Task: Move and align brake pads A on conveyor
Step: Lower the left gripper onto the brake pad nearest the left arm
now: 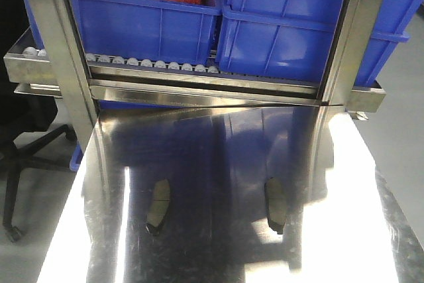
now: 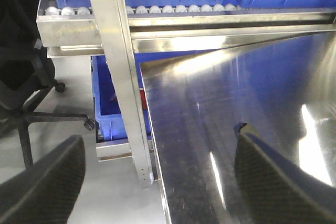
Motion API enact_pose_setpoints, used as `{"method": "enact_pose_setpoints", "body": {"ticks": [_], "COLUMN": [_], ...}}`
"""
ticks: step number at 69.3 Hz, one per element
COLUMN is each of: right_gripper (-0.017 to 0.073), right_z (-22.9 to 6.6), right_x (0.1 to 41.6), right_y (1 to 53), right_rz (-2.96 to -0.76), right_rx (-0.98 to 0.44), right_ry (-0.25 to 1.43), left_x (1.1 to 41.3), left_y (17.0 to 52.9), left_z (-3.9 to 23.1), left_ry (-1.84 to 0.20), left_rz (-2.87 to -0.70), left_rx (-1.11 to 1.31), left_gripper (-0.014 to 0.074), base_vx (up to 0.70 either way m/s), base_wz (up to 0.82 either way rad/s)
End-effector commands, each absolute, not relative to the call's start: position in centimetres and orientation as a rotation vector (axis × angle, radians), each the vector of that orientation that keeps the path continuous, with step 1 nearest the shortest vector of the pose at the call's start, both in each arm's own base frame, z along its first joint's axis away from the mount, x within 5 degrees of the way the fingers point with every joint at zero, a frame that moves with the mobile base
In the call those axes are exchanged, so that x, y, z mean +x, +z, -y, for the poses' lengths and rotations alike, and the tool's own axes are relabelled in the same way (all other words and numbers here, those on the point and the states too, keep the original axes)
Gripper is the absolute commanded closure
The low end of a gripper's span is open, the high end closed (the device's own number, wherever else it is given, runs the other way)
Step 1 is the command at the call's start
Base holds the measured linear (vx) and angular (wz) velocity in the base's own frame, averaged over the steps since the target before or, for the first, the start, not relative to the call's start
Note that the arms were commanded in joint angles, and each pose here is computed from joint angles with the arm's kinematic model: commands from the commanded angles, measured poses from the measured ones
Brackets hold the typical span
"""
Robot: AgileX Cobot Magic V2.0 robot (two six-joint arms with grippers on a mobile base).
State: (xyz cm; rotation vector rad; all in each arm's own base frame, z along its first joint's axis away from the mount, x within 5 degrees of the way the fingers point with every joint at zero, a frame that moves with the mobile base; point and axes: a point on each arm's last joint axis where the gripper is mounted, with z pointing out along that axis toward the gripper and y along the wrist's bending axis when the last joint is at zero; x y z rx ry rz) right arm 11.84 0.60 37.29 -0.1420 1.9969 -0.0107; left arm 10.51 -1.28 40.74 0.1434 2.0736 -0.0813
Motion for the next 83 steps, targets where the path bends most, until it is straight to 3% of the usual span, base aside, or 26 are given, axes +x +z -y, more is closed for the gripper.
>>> {"method": "enact_pose_setpoints", "body": {"ticks": [1,26,45,61,83], "right_gripper": [0.0001,0.0001,0.0001,0.0001,0.0001], "right_z": [-0.5,-0.5,-0.5,-0.5,-0.5], "right_x": [12.1,12.1,12.1,12.1,12.1], "right_y": [38.7,38.7,38.7,38.7,38.7], "right_rz": [-1.906,-1.906,-1.906,-1.906,-1.906], "right_rx": [-0.140,-0.140,-0.140,-0.140,-0.140], "right_ry": [-0.030,-0.030,-0.030,-0.030,-0.030], "left_x": [11.7,22.5,29.9,33.1,35.1], "left_y": [41.7,37.0,31.8,27.5,24.1], "left_z": [1.4,3.9,9.6,15.0,18.2], "left_ry": [-0.091,-0.342,-0.447,-0.438,-0.264], "left_rz": [-1.992,-2.310,-2.535,-2.698,-2.902], "left_rx": [0.134,0.059,0.098,0.141,0.134], "left_gripper": [0.0053,0.0053,0.0062,0.0085,0.0088], "base_vx": [0.00,0.00,0.00,0.00,0.00], "base_wz": [0.00,0.00,0.00,0.00,0.00]}}
